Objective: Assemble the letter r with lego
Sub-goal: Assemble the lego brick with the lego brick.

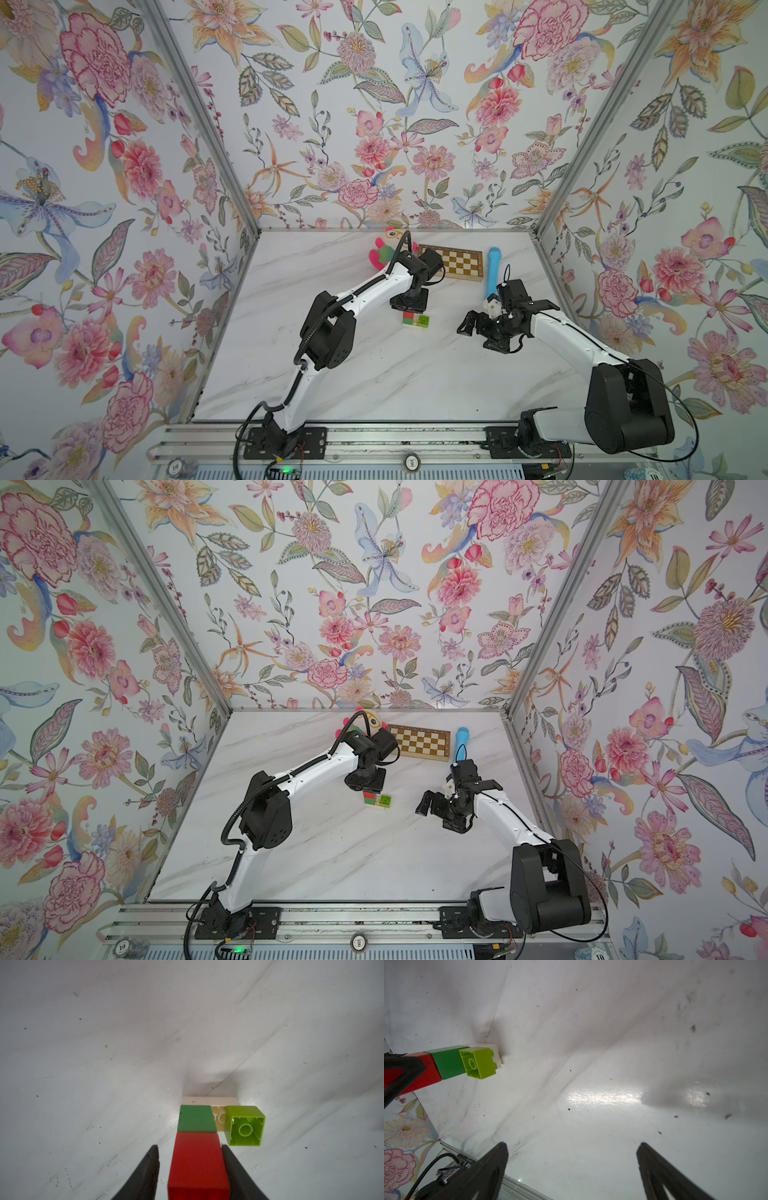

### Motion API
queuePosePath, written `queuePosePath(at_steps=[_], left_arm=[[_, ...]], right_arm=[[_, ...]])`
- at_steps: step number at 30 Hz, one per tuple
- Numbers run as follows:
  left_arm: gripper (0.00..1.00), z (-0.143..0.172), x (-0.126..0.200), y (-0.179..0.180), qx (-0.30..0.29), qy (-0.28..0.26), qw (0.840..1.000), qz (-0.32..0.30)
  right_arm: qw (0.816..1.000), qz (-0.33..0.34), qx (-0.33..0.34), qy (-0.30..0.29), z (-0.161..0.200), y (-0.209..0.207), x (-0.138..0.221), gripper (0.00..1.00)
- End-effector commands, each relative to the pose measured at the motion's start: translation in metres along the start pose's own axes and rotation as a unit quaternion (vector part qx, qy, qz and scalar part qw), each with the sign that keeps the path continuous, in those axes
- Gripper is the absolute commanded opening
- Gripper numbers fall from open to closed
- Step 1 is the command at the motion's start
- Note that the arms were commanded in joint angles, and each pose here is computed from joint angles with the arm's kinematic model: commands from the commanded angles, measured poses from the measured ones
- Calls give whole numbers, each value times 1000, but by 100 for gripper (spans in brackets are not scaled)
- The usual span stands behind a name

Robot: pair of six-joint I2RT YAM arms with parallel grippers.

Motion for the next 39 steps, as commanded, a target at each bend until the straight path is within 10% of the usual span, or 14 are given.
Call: queuePosePath(at_steps=[1,39], left_arm=[[49,-1,25,12,7,-18,1000,-9],[13,20,-1,8,-17,19,999,-33]], right_arm=[[1000,8,-4,3,5,-5,1,99],[1000,8,-9,1,18,-12,2,99]])
Point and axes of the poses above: each gripper's point midway between its finger pads, its own x axis back along the fingers, its own y axis along the line the jaws close on, z = x × y, the point moved 7 cm from there along x, back along the fingers, and after that the axes turned 8 degrees about x, right-handed, at the moved point
